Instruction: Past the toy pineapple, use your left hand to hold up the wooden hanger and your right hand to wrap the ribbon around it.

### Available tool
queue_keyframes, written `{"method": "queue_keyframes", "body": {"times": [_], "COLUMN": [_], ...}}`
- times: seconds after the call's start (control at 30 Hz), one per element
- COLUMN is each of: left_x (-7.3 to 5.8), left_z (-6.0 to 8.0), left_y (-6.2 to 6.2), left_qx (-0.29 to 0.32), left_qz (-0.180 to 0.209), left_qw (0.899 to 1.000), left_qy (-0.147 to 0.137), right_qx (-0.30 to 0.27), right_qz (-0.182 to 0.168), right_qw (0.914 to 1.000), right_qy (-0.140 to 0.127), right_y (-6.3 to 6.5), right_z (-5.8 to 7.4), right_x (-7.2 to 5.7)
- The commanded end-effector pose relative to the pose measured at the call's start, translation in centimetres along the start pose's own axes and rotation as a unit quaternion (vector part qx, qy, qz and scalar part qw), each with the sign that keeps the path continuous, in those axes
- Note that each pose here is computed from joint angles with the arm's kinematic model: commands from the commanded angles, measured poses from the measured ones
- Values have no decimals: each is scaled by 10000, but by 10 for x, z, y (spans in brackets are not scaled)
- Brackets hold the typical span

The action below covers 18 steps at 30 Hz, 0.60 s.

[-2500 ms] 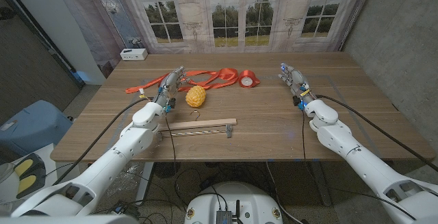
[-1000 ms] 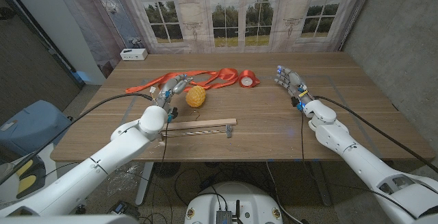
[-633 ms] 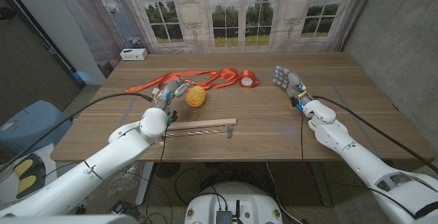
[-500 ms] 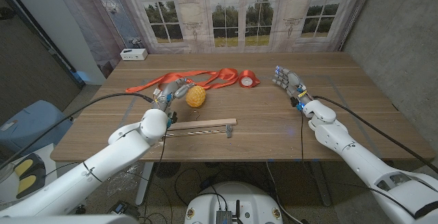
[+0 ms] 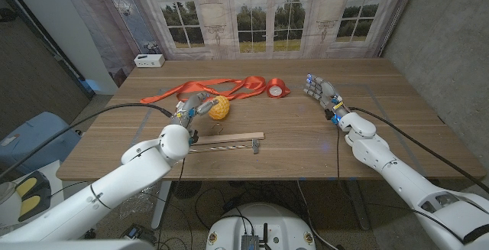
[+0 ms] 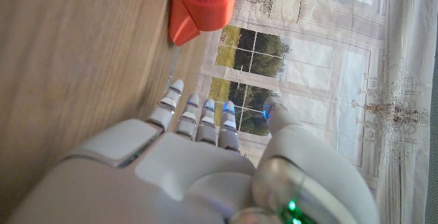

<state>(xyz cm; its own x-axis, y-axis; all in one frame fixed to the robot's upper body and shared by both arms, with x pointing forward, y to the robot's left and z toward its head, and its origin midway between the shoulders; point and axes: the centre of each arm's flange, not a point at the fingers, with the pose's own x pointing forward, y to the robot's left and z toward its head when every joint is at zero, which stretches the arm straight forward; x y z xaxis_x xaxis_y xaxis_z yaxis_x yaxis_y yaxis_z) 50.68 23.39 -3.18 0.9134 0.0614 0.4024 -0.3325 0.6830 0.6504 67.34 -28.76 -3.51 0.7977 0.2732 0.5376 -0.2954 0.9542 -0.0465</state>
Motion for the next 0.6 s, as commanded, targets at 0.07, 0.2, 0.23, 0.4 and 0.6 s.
{"method": "queue_keyframes", "body": {"times": [0.07,0.2,0.23,0.4,0.6], "left_x": [-18,-22,-23,-29,-33], "left_z": [5,9,10,14,19], "left_y": [2,2,2,2,3], "left_qx": [452,663,727,1012,1307], "left_qz": [-204,-249,-261,-310,-538], "left_qw": [9977,9958,9951,9913,9843], "left_qy": [461,583,615,788,1059], "right_qx": [43,57,60,64,56], "right_qz": [33,40,41,36,22], "right_qw": [10000,10000,10000,10000,10000], "right_qy": [-5,4,5,-4,-13], "right_y": [-4,-3,-2,-2,0], "right_z": [-3,-5,-5,-5,-5], "right_x": [1,1,0,-2,-8]}}
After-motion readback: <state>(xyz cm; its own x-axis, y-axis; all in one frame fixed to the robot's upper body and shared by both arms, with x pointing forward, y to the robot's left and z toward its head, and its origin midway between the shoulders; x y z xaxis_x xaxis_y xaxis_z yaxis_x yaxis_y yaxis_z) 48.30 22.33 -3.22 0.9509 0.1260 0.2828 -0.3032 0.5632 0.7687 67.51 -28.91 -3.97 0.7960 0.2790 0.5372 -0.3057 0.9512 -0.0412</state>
